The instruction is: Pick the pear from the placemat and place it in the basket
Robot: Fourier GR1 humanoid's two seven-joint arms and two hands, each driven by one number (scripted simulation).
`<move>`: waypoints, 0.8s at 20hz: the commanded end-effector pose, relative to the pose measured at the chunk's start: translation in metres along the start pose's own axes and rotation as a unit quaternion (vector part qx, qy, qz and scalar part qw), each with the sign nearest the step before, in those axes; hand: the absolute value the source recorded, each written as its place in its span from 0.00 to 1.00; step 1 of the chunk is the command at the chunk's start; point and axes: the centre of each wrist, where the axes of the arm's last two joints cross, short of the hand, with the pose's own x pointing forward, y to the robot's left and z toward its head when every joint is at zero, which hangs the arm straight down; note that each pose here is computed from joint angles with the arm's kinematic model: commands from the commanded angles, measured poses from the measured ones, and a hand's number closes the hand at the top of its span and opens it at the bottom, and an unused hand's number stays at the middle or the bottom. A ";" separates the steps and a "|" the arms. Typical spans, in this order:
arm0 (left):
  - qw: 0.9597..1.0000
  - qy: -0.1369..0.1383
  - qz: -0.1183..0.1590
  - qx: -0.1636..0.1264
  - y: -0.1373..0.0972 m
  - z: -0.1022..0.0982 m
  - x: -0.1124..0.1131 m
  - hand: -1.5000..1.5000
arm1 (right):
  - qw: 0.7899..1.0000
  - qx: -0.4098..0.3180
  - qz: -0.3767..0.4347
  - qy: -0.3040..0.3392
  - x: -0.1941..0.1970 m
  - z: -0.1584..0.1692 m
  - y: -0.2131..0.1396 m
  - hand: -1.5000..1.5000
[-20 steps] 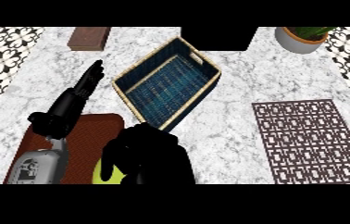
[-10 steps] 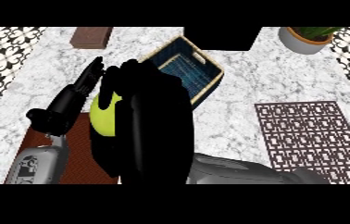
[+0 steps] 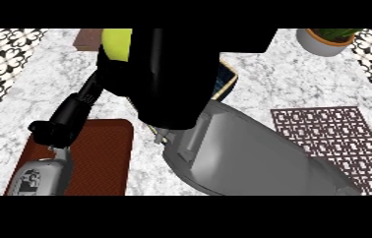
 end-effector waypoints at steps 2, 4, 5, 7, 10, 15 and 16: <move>1.000 -0.001 0.007 0.011 0.004 0.011 -0.004 0.50 | 0.991 -0.007 0.001 0.136 -0.005 -0.022 0.003 1.00; 1.000 -0.001 -0.002 0.006 0.007 0.012 0.001 0.50 | 0.990 -0.009 0.005 0.137 -0.013 -0.031 0.010 1.00; 1.000 -0.005 0.006 0.013 -0.004 0.004 0.000 0.50 | 0.990 -0.003 -0.004 0.143 -0.005 -0.035 0.003 1.00; 1.000 0.008 -0.001 0.021 0.003 0.004 -0.010 0.50 | 0.990 0.006 -0.004 0.138 -0.030 -0.036 0.004 1.00; 1.000 0.006 -0.001 0.004 0.014 0.012 -0.013 0.50 | 0.989 0.012 0.005 0.149 -0.045 -0.040 0.019 1.00; 1.000 0.003 0.002 0.013 0.014 0.000 0.004 0.50 | 0.992 -0.029 0.016 0.125 -0.080 -0.034 0.039 1.00; 1.000 0.003 0.000 0.009 0.009 0.004 -0.003 0.50 | 0.992 -0.030 0.025 0.117 -0.091 -0.044 0.039 1.00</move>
